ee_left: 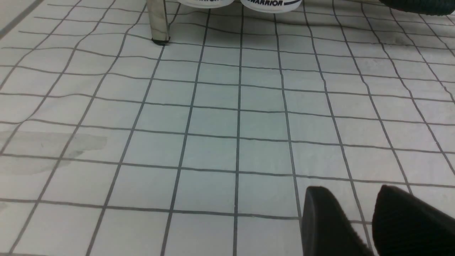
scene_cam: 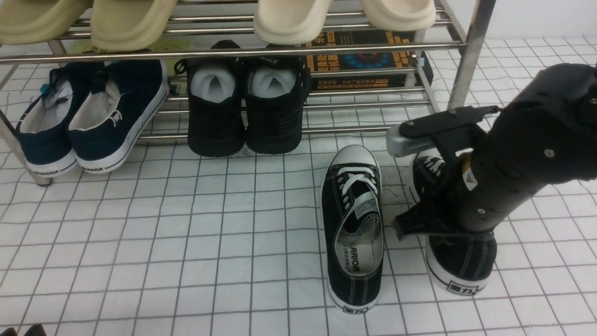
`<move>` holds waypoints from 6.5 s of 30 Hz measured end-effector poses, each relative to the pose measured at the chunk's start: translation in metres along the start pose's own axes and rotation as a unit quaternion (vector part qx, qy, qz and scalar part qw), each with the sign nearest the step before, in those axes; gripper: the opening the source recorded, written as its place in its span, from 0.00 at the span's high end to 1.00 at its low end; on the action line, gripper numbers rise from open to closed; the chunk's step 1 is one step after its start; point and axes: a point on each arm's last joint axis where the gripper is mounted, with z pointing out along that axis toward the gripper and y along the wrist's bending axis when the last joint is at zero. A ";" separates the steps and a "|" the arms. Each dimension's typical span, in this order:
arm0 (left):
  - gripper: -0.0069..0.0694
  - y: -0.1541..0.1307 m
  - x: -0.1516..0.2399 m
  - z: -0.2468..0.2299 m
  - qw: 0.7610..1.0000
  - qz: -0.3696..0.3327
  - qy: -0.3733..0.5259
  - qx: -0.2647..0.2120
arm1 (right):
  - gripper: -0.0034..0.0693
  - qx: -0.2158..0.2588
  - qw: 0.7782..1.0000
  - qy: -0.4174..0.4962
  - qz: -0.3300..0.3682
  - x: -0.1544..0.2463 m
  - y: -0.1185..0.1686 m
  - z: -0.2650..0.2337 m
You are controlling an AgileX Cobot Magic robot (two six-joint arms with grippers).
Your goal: Take the shoes off the shelf with your hand from the white checkered tablecloth.
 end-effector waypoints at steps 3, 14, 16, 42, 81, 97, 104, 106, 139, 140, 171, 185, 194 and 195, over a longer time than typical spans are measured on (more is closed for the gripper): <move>0.60 0.000 0.000 0.000 1.000 0.000 0.000 0.000 | 0.93 -0.006 1.000 -0.003 -0.007 0.001 0.004 0.000; 0.60 0.000 0.000 0.000 1.000 0.000 0.000 0.000 | 0.93 -0.007 0.999 -0.004 -0.034 0.005 0.014 -0.001; 0.60 0.000 0.000 0.000 1.000 0.000 0.000 0.000 | 0.93 -0.002 0.999 -0.004 -0.037 0.005 0.013 -0.001; 0.60 0.000 0.000 0.000 1.000 0.000 0.000 0.000 | 0.93 0.027 0.999 0.002 -0.019 -0.003 0.017 0.038; 0.60 0.000 0.000 0.000 1.000 0.000 0.000 0.000 | 0.97 0.005 0.986 -0.164 -0.036 0.086 -0.057 -0.175; 0.60 0.000 0.000 0.000 1.000 0.000 0.000 0.000 | 0.97 -0.109 0.898 -0.417 -0.085 0.139 -0.065 -0.131; 0.60 0.000 0.000 0.000 1.000 0.000 0.000 0.000 | 0.96 -0.111 0.896 -0.421 -0.085 0.138 -0.064 -0.132; 0.60 0.000 0.000 0.000 1.000 0.000 0.000 0.000 | 0.96 -0.111 0.896 -0.422 -0.085 0.138 -0.064 -0.132; 0.60 0.000 0.000 0.000 1.000 0.000 0.000 0.000 | 0.93 0.100 0.863 -0.488 0.089 0.239 -0.126 -0.029; 0.60 0.000 0.000 0.000 1.000 0.000 0.000 0.000 | 0.93 0.105 0.861 -0.489 0.093 0.240 -0.126 -0.028; 0.60 0.000 0.000 0.000 1.000 0.000 0.000 0.000 | 0.89 0.127 0.879 -0.438 0.136 0.254 -0.130 -0.008; 0.60 0.000 0.000 0.000 1.000 0.000 0.000 0.000 | 0.87 0.127 0.879 -0.438 0.136 0.254 -0.130 -0.008; 0.60 0.000 0.000 0.000 1.000 0.000 0.000 0.000 | 0.85 0.127 0.879 -0.438 0.136 0.254 -0.130 -0.008; 0.60 0.000 0.000 0.000 1.000 0.000 0.000 0.000 | 0.85 0.127 0.879 -0.438 0.136 0.254 -0.130 -0.008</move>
